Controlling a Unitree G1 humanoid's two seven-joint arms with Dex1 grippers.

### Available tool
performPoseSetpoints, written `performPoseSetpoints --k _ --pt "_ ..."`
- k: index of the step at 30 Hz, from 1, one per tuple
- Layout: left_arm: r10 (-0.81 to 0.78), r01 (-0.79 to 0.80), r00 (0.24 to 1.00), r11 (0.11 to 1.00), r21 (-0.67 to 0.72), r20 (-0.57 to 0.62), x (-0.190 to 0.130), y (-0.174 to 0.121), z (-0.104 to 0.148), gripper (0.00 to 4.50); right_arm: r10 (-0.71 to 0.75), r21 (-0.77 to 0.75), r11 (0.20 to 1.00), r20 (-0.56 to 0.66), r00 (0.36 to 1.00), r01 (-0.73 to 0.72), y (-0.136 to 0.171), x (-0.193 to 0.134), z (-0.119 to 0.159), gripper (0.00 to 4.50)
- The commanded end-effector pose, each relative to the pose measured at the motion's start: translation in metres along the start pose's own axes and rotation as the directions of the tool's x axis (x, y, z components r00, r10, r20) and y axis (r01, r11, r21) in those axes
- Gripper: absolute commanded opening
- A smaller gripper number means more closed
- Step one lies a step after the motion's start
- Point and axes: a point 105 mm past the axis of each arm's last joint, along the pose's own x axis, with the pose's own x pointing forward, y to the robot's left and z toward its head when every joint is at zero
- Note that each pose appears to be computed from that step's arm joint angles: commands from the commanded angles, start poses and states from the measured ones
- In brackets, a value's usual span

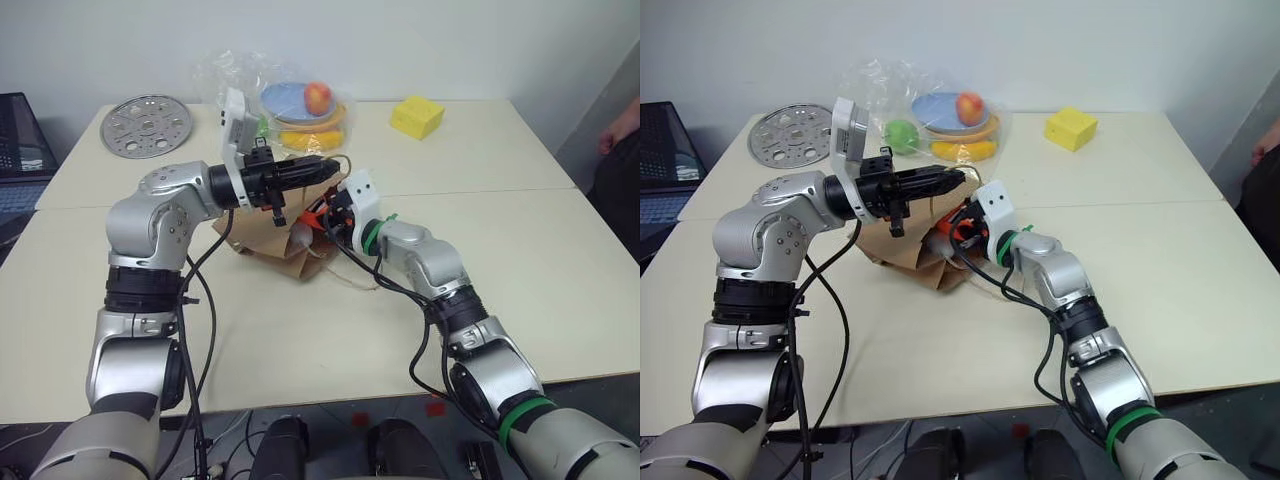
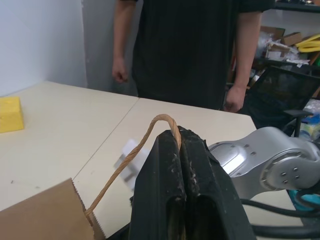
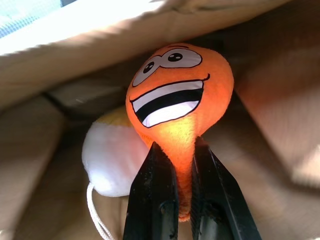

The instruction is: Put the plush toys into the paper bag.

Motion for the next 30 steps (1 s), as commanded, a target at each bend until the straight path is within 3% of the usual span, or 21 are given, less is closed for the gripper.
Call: performPoseSetpoints --k 1,3,6,13,17,25,30 --pt "-0.036 0.034 0.999 0.998 0.046 0.025 0.001 -0.008 0.013 0.00 -0.053 -0.005 0.999 0.041 0.998 0.053 -0.009 0.005 0.004 0.02" --pt "-0.030 0.028 0.999 0.998 0.048 0.027 0.000 -0.007 0.013 0.00 -0.073 -0.004 0.997 0.037 0.997 0.074 -0.012 0.006 -0.004 0.02" --pt "-0.023 0.022 0.999 0.999 0.050 0.026 0.000 -0.005 0.013 0.00 -0.045 0.001 0.999 0.063 0.997 0.045 -0.008 0.004 -0.001 0.85" --pt "-0.012 0.011 0.999 0.999 0.050 0.030 0.000 -0.003 0.011 0.00 -0.041 -0.028 0.999 0.097 0.994 0.044 -0.008 -0.013 0.008 3.24" --pt "0.001 -0.002 0.999 0.999 0.051 0.032 -0.002 -0.002 0.010 0.00 -0.030 -0.056 0.998 0.127 0.991 0.037 -0.004 -0.043 0.020 4.47" --pt "0.039 -0.042 0.999 0.997 0.062 0.037 -0.004 0.004 0.007 0.00 0.100 -0.103 0.990 0.018 0.995 -0.098 0.026 -0.109 -0.004 4.47" --pt "0.040 -0.042 0.998 0.997 0.058 0.040 -0.003 0.005 0.005 0.00 0.162 -0.149 0.971 -0.154 0.975 -0.185 0.039 -0.128 -0.049 4.47"
